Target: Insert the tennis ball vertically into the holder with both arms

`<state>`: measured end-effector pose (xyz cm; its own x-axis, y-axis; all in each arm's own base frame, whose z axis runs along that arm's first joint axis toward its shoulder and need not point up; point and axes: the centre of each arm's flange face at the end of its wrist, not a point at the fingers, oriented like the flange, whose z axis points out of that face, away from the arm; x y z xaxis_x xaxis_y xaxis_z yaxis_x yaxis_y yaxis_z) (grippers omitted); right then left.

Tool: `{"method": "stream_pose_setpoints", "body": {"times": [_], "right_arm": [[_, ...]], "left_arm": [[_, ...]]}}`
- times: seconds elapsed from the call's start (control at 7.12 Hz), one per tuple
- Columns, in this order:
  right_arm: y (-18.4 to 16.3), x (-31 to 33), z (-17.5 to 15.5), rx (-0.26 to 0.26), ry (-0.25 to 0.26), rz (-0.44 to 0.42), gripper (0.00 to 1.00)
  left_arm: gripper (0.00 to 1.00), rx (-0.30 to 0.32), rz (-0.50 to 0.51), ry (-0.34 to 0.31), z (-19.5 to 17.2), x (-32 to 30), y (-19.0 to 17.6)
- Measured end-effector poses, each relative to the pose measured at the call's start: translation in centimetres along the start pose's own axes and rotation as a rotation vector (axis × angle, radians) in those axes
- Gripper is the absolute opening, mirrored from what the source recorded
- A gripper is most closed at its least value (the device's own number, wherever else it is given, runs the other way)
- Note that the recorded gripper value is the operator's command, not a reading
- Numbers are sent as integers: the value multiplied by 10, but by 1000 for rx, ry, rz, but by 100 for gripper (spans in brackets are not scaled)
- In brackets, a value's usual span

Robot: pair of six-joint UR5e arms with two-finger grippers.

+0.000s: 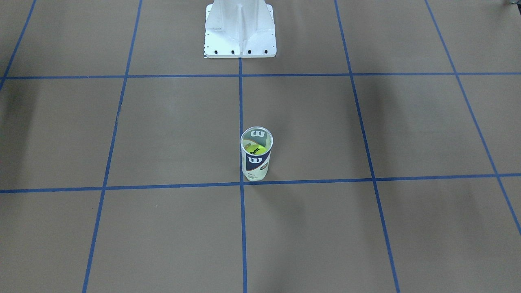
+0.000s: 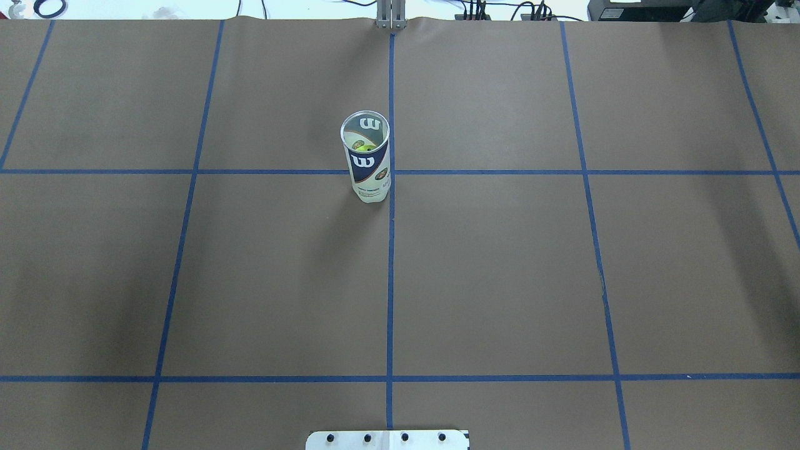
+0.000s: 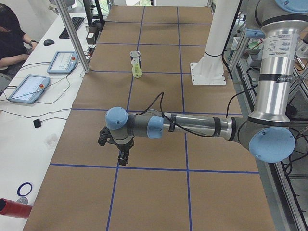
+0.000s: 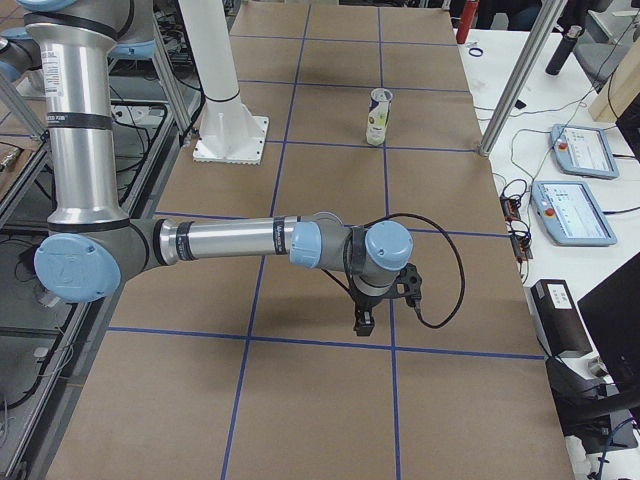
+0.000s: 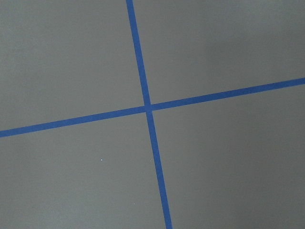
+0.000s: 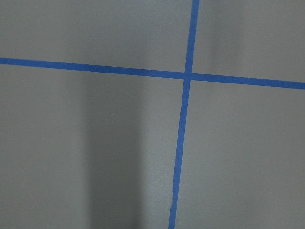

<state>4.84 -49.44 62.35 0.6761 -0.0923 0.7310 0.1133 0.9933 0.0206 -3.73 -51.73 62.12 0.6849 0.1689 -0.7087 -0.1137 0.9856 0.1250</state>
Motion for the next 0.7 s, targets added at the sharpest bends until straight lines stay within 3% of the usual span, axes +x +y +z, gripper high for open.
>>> {"method": "stream_pose_setpoints", "body": {"times": [0.7], "right_arm": [[-2, 3, -5, 41, 5, -21, 100]], "left_arm": [[100, -2, -6, 2, 1, -2, 2]]}}
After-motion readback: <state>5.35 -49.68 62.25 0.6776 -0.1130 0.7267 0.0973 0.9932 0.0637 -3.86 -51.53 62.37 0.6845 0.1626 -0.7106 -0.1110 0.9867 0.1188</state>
